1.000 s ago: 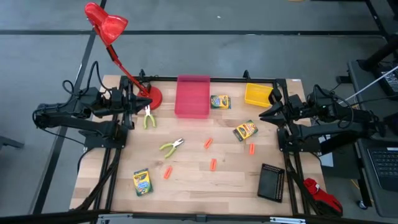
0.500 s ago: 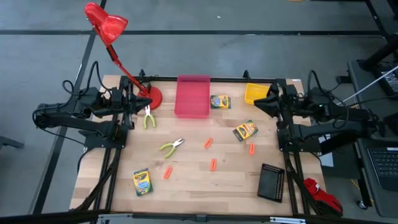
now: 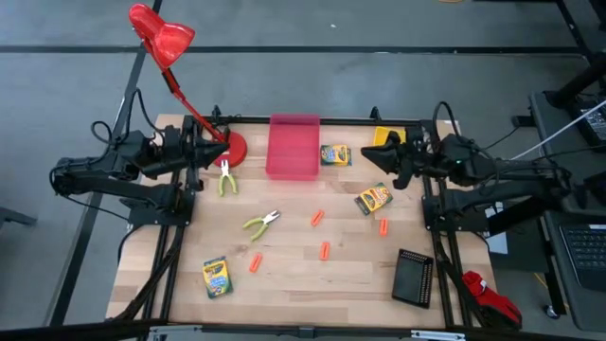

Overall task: Pick & Place School Supplies
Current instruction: Put the yellow crayon box into the red bin

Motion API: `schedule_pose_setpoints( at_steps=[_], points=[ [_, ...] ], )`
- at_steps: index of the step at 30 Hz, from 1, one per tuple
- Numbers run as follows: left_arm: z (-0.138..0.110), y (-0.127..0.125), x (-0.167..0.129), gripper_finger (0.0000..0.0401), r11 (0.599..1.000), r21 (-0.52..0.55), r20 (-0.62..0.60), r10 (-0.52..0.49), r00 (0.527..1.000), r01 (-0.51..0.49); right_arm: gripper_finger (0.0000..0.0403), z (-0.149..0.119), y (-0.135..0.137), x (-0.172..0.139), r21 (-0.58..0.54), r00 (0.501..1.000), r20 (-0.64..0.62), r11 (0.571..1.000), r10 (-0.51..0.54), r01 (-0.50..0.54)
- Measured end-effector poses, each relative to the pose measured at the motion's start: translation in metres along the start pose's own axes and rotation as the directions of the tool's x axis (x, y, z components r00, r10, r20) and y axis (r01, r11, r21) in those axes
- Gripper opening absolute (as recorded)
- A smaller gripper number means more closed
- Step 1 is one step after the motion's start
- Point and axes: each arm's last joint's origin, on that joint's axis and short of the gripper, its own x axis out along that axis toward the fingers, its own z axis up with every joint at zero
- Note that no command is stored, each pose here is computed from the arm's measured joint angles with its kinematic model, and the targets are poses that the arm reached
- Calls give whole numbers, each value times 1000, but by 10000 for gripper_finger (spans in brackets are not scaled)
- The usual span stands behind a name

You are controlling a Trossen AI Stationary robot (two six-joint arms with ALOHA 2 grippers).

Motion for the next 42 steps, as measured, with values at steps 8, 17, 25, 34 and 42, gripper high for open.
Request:
schedule_pose_setpoints(
  at_steps=[8, 17, 25, 34, 42],
  points=[
    [6, 0, 6, 6, 975, -214, 87, 79, 993, -59, 57, 13, 17, 4, -35, 948, 98, 953, 303, -301],
    [22, -6, 15, 6, 987, -160, 270, 47, 962, -3, 57, 32, 38, -21, -167, 818, 161, 832, 553, -529],
    [41, -12, 8, 6, 987, 139, 368, -128, 921, 81, 57, 43, 46, -42, -229, 772, 226, 803, 594, -551],
    [42, -11, 11, 9, 996, -60, 207, -54, 977, 67, 57, 52, 52, -56, -364, 697, 272, 742, 663, -563],
    [40, -14, 17, 12, 982, -127, 200, -115, 973, 142, 57, 58, 56, -63, -441, 615, 317, 687, 722, -578]
  ],
)
